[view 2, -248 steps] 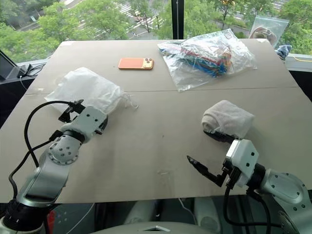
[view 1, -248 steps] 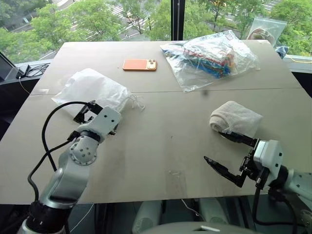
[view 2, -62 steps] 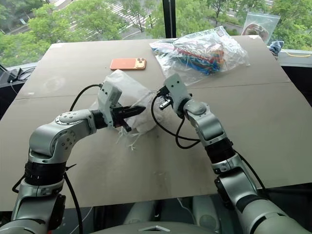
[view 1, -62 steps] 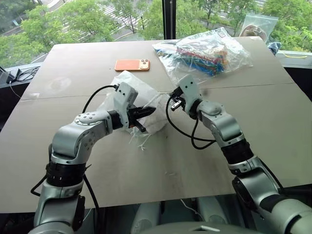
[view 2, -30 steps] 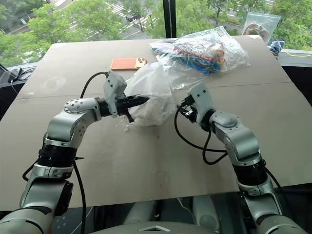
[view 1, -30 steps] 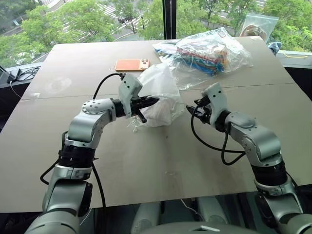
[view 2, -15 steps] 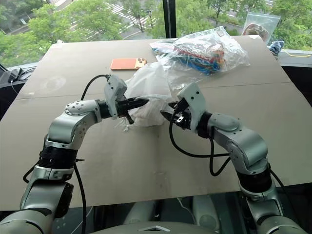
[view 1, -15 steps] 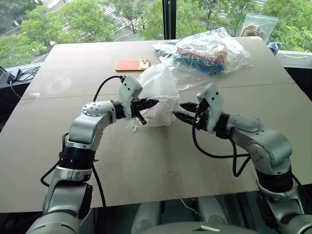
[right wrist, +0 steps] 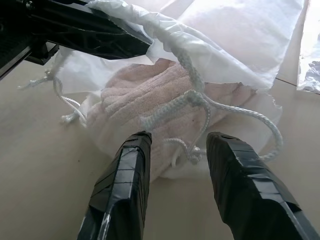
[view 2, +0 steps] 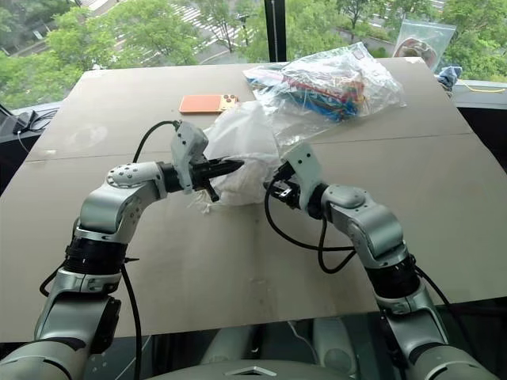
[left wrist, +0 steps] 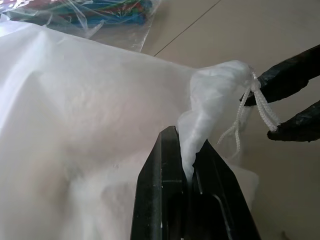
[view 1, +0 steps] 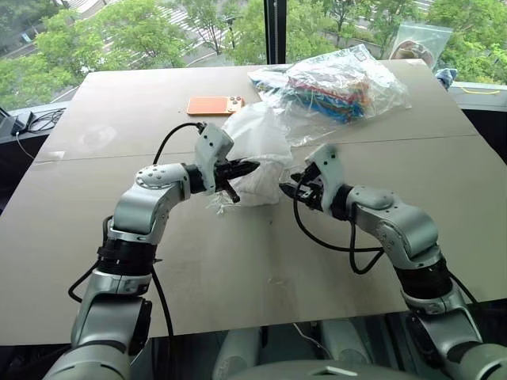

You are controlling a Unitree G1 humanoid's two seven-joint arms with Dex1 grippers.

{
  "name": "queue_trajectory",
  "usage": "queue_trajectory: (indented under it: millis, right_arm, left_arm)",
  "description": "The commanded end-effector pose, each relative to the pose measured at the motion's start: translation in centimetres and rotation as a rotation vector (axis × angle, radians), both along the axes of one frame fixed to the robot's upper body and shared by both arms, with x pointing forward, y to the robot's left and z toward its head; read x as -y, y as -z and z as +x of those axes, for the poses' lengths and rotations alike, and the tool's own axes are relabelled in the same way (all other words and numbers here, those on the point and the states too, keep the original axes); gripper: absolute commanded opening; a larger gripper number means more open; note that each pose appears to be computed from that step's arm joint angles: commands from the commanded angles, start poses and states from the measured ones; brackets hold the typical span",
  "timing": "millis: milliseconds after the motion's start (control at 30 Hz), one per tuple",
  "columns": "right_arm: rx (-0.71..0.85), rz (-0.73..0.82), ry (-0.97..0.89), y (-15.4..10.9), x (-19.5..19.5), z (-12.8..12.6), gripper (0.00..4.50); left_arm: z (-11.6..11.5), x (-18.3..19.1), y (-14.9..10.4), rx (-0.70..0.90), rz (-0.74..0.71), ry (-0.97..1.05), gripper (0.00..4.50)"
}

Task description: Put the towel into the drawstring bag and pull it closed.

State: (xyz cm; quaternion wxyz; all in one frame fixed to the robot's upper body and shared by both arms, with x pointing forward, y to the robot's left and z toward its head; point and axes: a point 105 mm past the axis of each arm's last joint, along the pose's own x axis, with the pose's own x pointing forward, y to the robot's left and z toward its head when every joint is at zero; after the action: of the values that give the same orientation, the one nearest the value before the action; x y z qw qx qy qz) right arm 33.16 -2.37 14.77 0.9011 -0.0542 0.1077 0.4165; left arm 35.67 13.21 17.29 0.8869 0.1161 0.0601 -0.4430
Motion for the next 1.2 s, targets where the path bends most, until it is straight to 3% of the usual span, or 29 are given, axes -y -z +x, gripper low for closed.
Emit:
queue_trajectory:
  millis: [33,267,333,433,467,667,767,933,1200]
  right_arm:
    - [0.062,0.017,-0.021,-1.2,-0.8,0.3,1.94]
    - [0.074,0.052,-0.023,-1.7,-1.1,0.5,1.94]
    - [0.078,0.056,-0.064,-1.3,-1.6,0.2,1.4]
    - [0.079,0.096,-0.13,-1.1,-2.2,-0.5,0.11]
    - [0.071,0.127,-0.151,-1.3,-2.2,-0.9,0.02]
    - [0.062,0.312,-0.172,-3.8,2.0,-2.8,0.02]
    - [0.048,0.316,-0.125,-4.0,4.9,-2.8,0.02]
    - [0.084,0.117,0.043,-3.1,8.6,-0.9,0.02]
    - [0.227,-0.129,0.179,-3.4,10.7,0.9,0.02]
  left_arm:
    - [-0.3,0.1,-1.3,0.051,-0.004,0.004,0.0]
    - [-0.3,-0.4,-1.3,0.05,-0.003,-0.011,0.0]
    - [-0.3,-0.3,-1.2,0.048,-0.003,-0.011,0.0]
    - [-0.3,-0.3,-1.2,0.048,-0.005,-0.013,0.0]
    - [-0.2,-0.3,-1.2,0.048,-0.006,-0.014,0.0]
    - [0.2,-0.6,-1.3,0.061,-0.003,-0.028,0.0]
    - [0.4,-0.7,-1.4,0.077,0.007,-0.035,0.0]
    - [0.4,-0.6,-1.2,0.098,0.014,-0.035,0.0]
    - [0.1,-0.6,-1.0,0.15,0.035,-0.023,0.0]
